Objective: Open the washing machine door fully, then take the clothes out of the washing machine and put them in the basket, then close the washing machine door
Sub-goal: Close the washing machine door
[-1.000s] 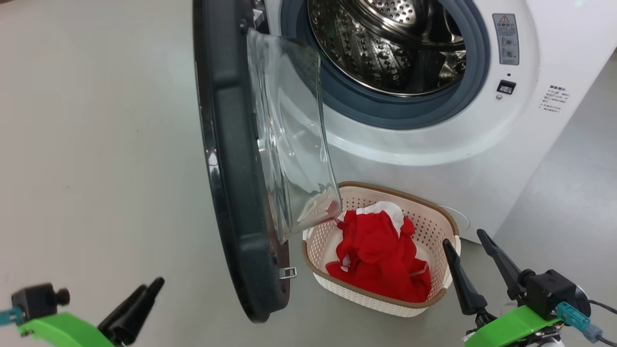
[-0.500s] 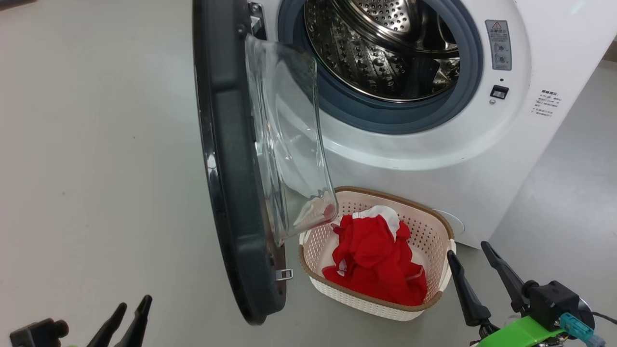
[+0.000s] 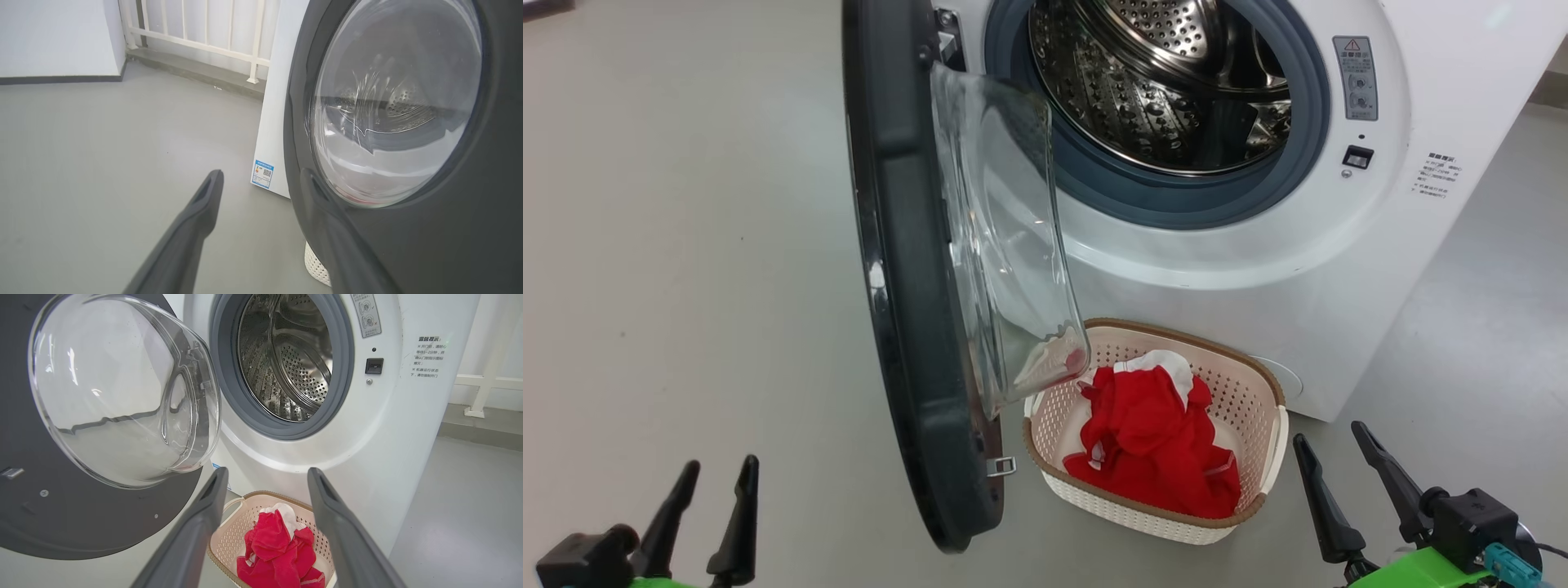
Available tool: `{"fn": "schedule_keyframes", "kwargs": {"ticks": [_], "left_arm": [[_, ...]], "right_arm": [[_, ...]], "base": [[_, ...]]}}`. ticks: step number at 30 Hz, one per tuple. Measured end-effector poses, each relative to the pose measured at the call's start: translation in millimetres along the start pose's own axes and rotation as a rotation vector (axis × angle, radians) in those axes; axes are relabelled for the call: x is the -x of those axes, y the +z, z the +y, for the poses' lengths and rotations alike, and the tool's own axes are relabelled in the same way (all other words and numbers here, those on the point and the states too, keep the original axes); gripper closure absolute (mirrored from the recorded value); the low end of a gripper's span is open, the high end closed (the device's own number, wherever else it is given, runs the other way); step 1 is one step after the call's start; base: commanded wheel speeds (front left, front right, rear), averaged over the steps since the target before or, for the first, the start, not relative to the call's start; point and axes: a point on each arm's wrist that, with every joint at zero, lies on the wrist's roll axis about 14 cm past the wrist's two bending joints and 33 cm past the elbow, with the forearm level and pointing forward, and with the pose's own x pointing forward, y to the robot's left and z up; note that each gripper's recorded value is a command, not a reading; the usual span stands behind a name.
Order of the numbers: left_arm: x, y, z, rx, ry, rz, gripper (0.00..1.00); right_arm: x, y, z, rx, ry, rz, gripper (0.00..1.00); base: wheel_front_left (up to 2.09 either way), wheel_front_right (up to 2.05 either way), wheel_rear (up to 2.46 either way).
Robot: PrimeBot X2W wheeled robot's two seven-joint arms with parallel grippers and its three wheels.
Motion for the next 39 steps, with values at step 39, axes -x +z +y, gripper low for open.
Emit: {"fn": "schedule_keyframes", "kwargs": {"ticks": [39], "left_arm": [[16.3,19.0,-15.8,-0.180,0.061,-0.126,0.00]], "right_arm": [[8.9,-1.4,-17.6,-0.013,-0.069,-0.002,0.00]], "base": [[0.00,0.00,0.00]]}}
